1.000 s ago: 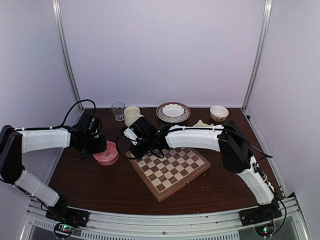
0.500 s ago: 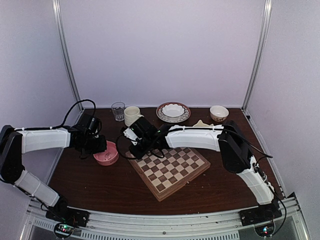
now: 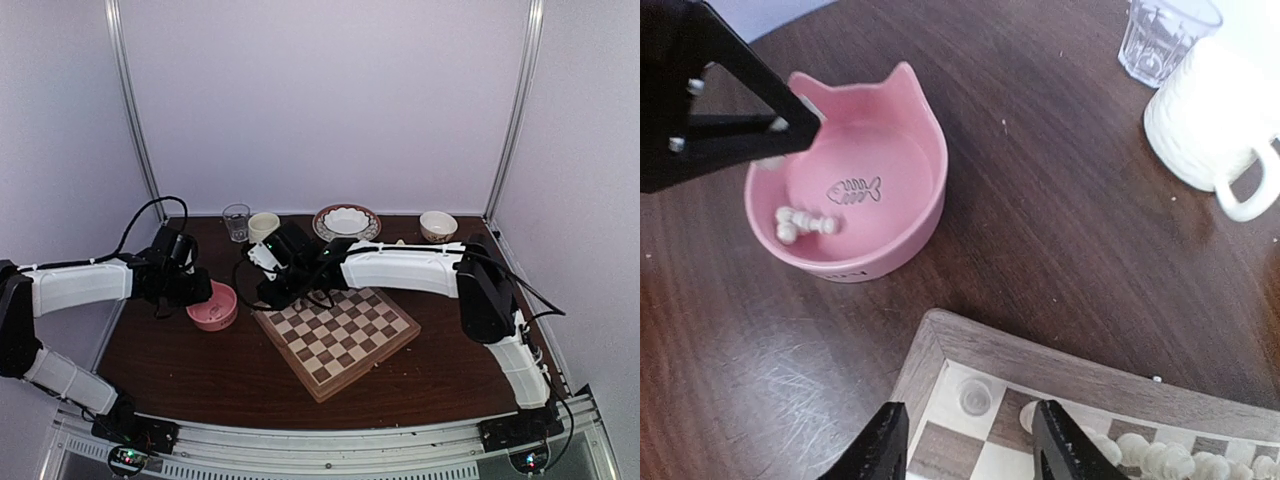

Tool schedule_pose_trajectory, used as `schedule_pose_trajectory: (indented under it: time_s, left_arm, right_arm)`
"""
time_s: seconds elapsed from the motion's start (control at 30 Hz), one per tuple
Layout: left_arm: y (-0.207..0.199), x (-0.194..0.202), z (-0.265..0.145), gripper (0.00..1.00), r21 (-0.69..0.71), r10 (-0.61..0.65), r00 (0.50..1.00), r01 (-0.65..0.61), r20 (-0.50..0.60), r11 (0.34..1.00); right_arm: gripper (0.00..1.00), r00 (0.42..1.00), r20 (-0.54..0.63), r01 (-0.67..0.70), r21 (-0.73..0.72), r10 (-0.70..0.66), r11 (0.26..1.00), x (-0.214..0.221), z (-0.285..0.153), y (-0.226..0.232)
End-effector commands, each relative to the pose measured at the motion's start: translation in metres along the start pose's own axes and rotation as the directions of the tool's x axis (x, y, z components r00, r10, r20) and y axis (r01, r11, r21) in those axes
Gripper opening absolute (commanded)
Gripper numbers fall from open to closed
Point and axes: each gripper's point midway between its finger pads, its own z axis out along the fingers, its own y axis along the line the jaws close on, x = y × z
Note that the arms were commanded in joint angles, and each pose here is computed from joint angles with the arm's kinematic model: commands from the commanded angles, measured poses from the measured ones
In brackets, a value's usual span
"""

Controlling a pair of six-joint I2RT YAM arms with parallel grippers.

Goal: Set up the chess pieces on the board
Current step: Pass from the left arm to the right

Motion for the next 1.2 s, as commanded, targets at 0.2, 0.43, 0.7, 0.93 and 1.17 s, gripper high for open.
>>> schedule_pose_trajectory:
  time_s: [0.2, 0.43, 0.7, 0.93, 1.17]
  left_arm:
    - [-0.039, -0.012, -0.031, 0.05, 0.273, -0.103, 0.993, 0.081, 0.065, 0.959]
    - [-0.080, -0.027, -0.084, 0.01, 0.511, -0.368, 0.930, 0.314, 0.006, 0.800]
    - [-0.161, -0.002, -0.110, 0.01, 0.600, -0.456, 0.889, 0.389, -0.045, 0.700]
    - [-0.220, 0.029, -0.096, 0.01, 0.630, -0.471, 0.875, 0.429, -0.112, 0.647]
    - [-0.249, 0.034, -0.092, 0.01, 0.672, -0.525, 0.841, 0.466, -0.133, 0.576]
  right_arm:
    - [0.50, 0.969, 0.235, -0.059, -0.087, 0.078, 0.994, -0.039, -0.123, 0.022]
    - [0.51, 0.918, 0.375, -0.104, -0.095, 0.132, 0.990, -0.006, -0.179, 0.012]
    - [0.55, 0.827, 0.521, -0.147, -0.163, 0.211, 0.976, -0.001, -0.217, 0.010]
    - [0.64, 0.806, 0.552, -0.133, -0.184, 0.215, 0.974, 0.022, -0.224, 0.012]
    - [0.61, 0.788, 0.568, -0.155, -0.190, 0.237, 0.970, 0.040, -0.215, 0.009]
